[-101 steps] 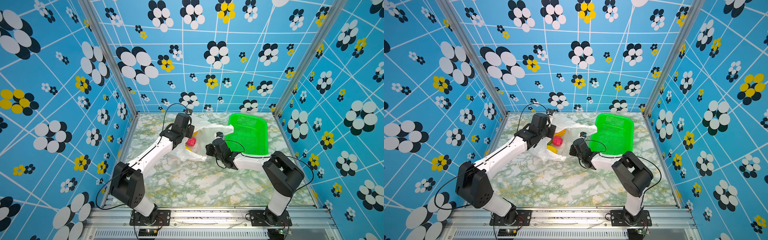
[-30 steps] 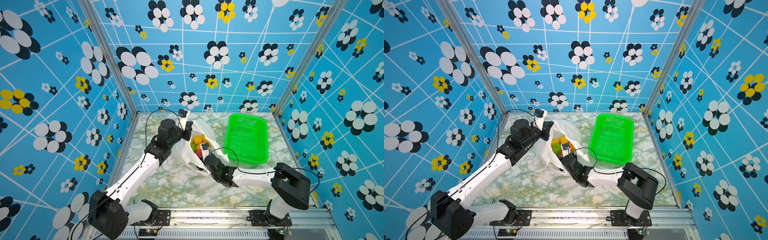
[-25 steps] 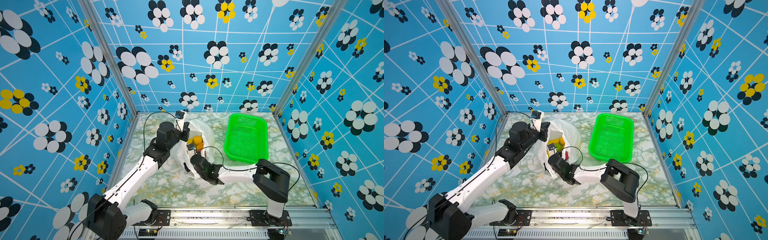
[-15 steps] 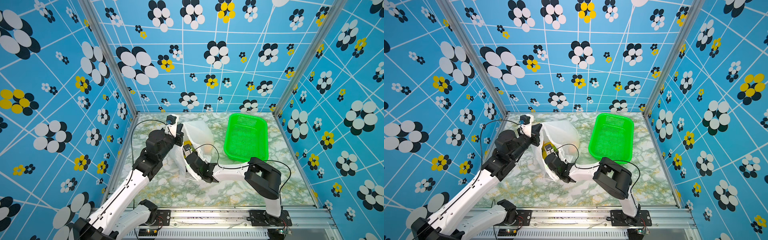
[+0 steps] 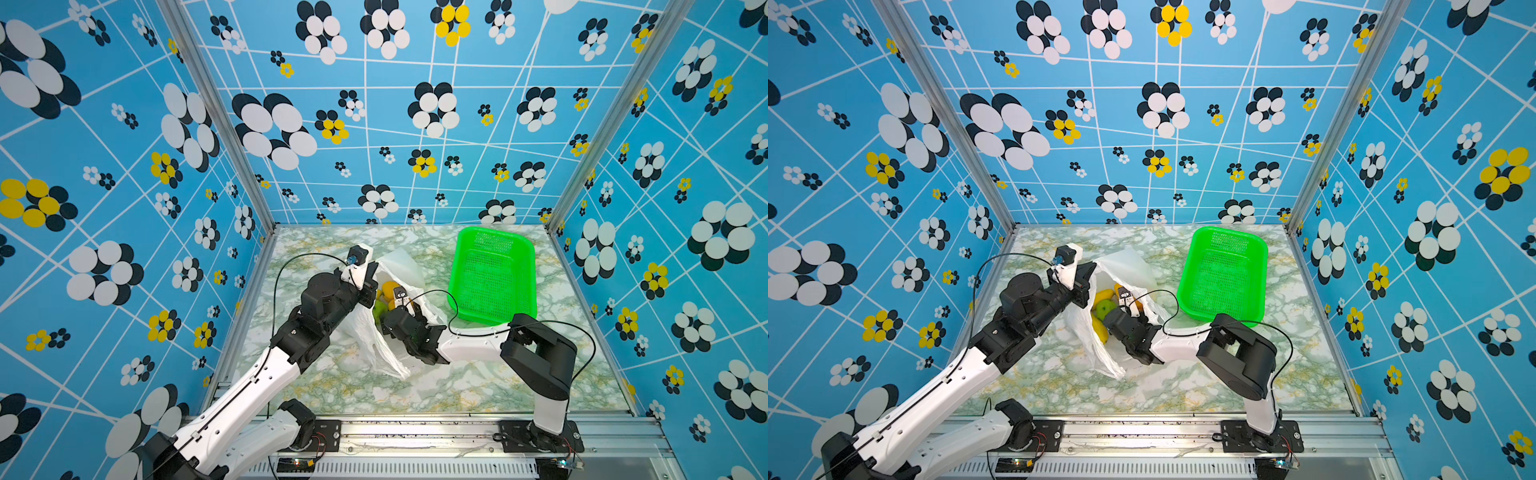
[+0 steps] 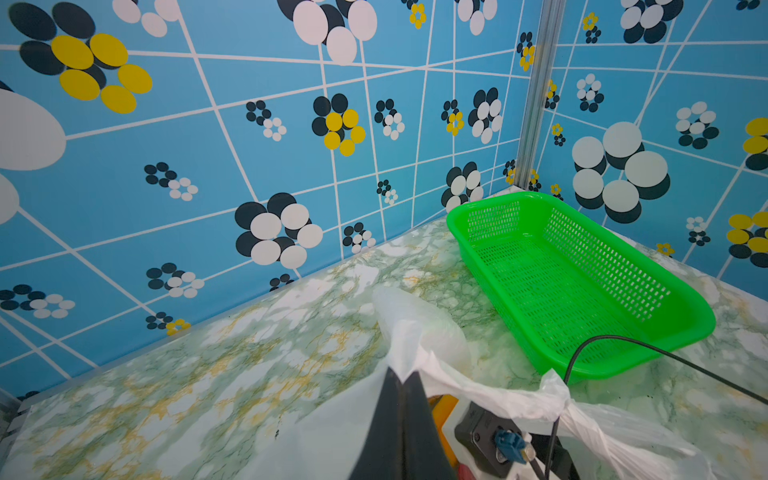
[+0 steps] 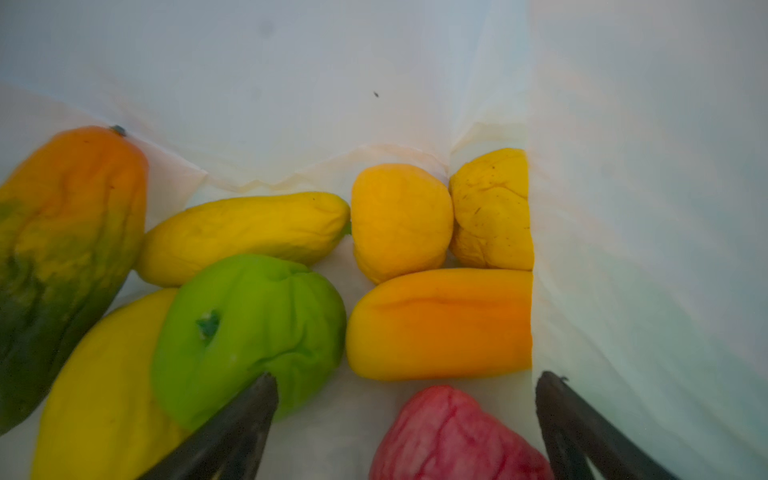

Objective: Untie the knot of the plastic bag and take out the fruit
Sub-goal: 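Close the right gripper on the pink fruit inside the bag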

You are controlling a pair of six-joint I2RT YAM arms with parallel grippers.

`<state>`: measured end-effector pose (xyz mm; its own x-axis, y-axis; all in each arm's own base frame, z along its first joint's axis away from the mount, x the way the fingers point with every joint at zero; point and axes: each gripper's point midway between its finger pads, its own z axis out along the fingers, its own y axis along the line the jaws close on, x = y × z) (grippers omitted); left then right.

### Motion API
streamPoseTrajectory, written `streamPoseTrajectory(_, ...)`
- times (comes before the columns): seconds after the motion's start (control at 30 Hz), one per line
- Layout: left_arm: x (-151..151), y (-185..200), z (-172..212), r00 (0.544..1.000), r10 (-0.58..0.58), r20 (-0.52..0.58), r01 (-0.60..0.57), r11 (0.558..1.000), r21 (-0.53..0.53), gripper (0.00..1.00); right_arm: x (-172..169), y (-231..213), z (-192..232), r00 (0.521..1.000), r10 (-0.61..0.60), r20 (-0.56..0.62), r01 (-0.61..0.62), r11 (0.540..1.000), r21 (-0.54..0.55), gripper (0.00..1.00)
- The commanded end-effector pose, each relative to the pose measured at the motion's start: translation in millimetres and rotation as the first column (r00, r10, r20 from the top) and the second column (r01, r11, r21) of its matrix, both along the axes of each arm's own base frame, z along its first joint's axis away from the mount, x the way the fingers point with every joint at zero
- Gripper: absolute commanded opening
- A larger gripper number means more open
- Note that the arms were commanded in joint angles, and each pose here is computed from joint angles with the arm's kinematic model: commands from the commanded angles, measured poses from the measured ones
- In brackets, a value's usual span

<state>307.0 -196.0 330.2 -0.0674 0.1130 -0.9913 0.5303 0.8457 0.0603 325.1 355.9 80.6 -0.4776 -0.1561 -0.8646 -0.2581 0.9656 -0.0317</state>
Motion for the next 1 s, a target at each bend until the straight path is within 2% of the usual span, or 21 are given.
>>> streamPoseTrajectory(0.0, 2.6, -12.5, -4.8, 0.999, -0.045, 0.008, 0.045, 0.999, 0.016, 0.00, -6.2, -16.4, -17.3, 0.997, -0.068, -0.035, 0.067, 0.998, -0.014, 0.99)
streamPoseTrajectory(0.2, 8.7, -15.9, -9.6, 0.999, -0.036, -0.011, 0.036, 0.999, 0.019, 0.00, -19.5, -31.1, -25.8, 0.991, -0.099, -0.095, 0.097, 0.995, -0.016, 0.99)
streamPoseTrajectory(0.33, 10.5, -17.6, -17.1, 0.999, -0.039, -0.017, 0.039, 0.999, 0.023, 0.00, -32.8, -40.0, -31.3, 0.990, -0.078, -0.116, 0.076, 0.997, -0.021, 0.98)
streamPoseTrajectory(0.43, 7.3, -16.4, -16.9, 0.999, -0.043, -0.005, 0.043, 0.999, 0.012, 0.00, -34.0, -38.5, -31.5, 0.995, -0.037, -0.088, 0.036, 0.999, -0.003, 0.90)
streamPoseTrajectory(0.57, 3.8, -16.4, -14.2, 0.998, -0.055, 0.001, 0.055, 0.998, 0.009, 0.00, -43.1, -6.5, -30.4, 0.981, 0.126, -0.146, -0.125, 0.992, 0.017, 0.69)
streamPoseTrajectory(0.67, 2.0, -15.6, -18.6, 0.998, -0.057, -0.001, 0.057, 0.998, 0.017, 0.00, -49.8, 5.1, -18.6, 0.974, 0.193, -0.117, -0.191, 0.981, 0.028, 0.62)
streamPoseTrajectory(0.8, 3.3, -12.8, -18.4, 0.999, -0.041, 0.007, 0.041, 0.999, 0.027, 0.00, -50.2, 2.2, 3.9, 0.978, 0.199, -0.068, -0.197, 0.979, 0.045, 0.56)
streamPoseTrajectory(0.9, 3.3, -13.6, -17.3, 0.999, -0.044, 0.008, 0.044, 0.999, 0.028, 0.00, -46.4, -6.2, 10.9, 0.987, 0.153, -0.053, -0.152, 0.988, 0.032, 0.58)
streamPoseTrajectory(0.93, 3.3, -13.6, -17.7, 0.999, -0.045, 0.007, 0.045, 0.999, 0.028, 0.00, -45.3, -8.0, 9.6, 0.989, 0.141, -0.055, -0.140, 0.990, 0.024, 0.62)
streamPoseTrajectory(0.97, 3.1, -13.8, -19.2, 0.999, -0.047, 0.005, 0.047, 0.998, 0.029, 0.00, -43.8, -9.6, 6.6, 0.990, 0.125, -0.059, -0.124, 0.992, 0.018, 0.71)
